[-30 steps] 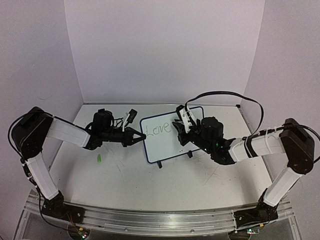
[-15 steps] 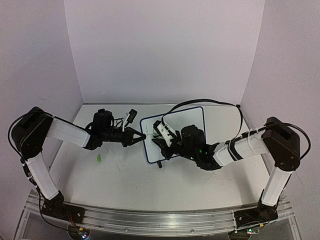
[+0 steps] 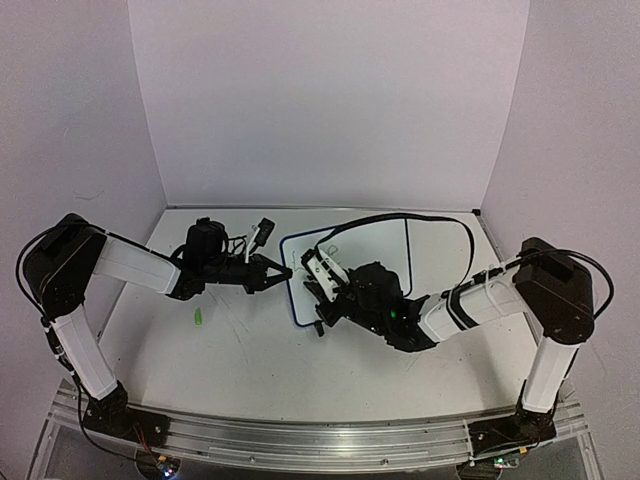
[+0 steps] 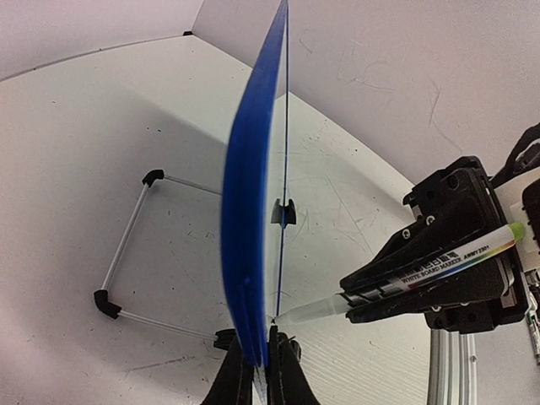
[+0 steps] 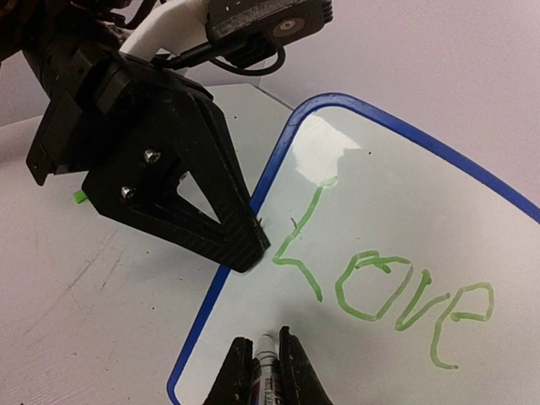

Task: Write a sentence on the whiteboard

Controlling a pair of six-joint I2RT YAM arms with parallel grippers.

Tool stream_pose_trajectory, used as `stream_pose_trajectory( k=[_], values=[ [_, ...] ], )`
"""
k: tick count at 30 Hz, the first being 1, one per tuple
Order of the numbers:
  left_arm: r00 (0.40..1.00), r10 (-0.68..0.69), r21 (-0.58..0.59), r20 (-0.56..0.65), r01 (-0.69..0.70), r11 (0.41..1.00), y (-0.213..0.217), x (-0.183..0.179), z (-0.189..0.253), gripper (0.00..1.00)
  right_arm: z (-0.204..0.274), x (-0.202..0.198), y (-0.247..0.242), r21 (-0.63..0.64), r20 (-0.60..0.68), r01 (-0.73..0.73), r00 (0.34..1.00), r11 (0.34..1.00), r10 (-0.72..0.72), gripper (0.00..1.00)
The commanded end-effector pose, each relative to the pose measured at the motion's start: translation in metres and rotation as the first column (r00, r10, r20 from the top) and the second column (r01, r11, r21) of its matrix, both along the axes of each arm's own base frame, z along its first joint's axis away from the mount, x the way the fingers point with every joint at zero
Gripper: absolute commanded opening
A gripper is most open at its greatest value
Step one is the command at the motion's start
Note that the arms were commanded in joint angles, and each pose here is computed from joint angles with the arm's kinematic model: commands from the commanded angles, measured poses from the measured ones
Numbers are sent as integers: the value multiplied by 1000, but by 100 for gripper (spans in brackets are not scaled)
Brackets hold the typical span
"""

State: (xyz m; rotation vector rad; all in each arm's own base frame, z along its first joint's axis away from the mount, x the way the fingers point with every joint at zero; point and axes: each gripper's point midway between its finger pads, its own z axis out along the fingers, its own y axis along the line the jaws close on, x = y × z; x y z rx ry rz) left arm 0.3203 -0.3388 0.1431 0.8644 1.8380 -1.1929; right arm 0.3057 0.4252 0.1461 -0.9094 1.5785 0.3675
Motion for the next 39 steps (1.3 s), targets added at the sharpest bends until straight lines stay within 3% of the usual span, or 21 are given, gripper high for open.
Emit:
stream_pose_trajectory(
  k=[1, 39],
  values=[
    [994, 50, 33, 102, -54, 998, 5, 16, 8, 0, 16, 6, -9, 45, 54, 65, 996, 997, -68, 0],
    [993, 47, 31, 108, -51, 998, 6, 15, 10, 0, 0, -7, 10, 39, 4, -11, 1000, 999, 11, 0]
  ],
)
